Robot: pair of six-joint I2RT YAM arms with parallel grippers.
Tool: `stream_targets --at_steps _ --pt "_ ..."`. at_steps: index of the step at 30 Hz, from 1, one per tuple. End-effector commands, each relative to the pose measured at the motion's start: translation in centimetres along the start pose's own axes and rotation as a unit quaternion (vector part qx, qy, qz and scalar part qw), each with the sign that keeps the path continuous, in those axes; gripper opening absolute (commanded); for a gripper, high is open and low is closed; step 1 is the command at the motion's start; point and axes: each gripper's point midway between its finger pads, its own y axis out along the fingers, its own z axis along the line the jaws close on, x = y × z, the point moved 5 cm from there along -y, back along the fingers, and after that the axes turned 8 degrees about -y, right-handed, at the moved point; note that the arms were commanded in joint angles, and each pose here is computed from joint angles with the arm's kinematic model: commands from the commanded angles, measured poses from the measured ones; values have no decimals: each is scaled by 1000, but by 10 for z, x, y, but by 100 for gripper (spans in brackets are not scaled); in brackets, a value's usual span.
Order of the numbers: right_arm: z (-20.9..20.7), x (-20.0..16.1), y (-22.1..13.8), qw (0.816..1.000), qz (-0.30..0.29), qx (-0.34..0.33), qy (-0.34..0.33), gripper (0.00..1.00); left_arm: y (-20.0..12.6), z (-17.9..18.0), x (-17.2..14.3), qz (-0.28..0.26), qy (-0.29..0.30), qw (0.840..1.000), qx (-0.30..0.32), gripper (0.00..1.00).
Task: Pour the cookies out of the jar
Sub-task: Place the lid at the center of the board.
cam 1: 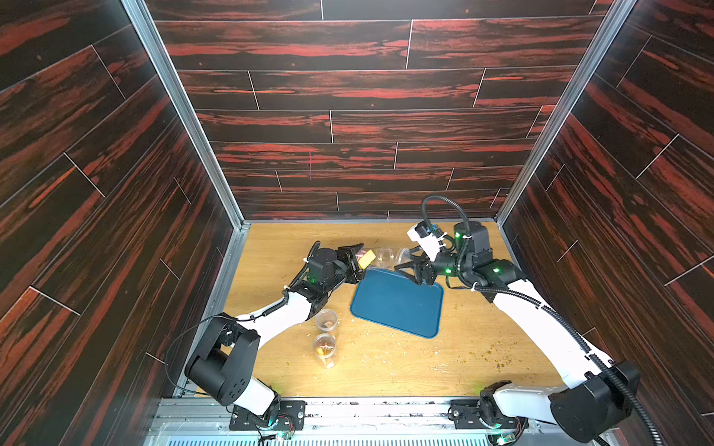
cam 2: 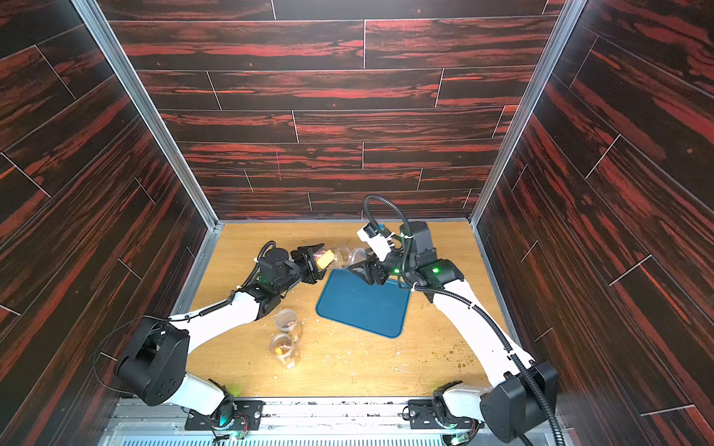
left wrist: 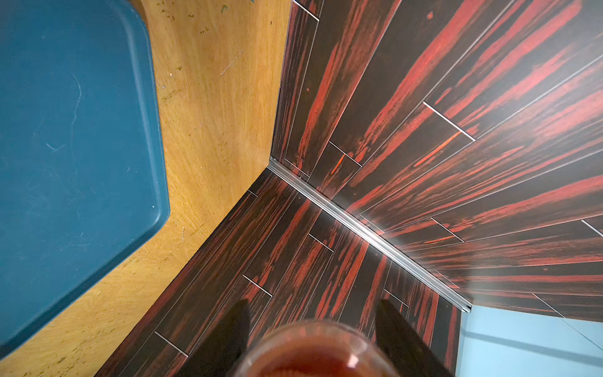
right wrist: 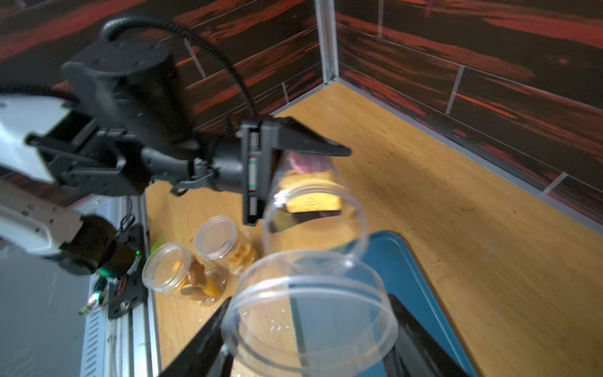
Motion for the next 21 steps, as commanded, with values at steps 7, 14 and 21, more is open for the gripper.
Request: stream_targets --at_steps 7,14,21 --pt "-51 -44 -47 947 113 -141 267 68 -2 -12 -8 7 -30 999 -21 52" --pt "-94 -122 -72 836 196 -231 457 69 1 -20 -13 11 -17 1000 -22 52" --pt "-95 -177 -66 773 263 -244 524 69 -3 -20 -13 4 -11 1000 -21 52"
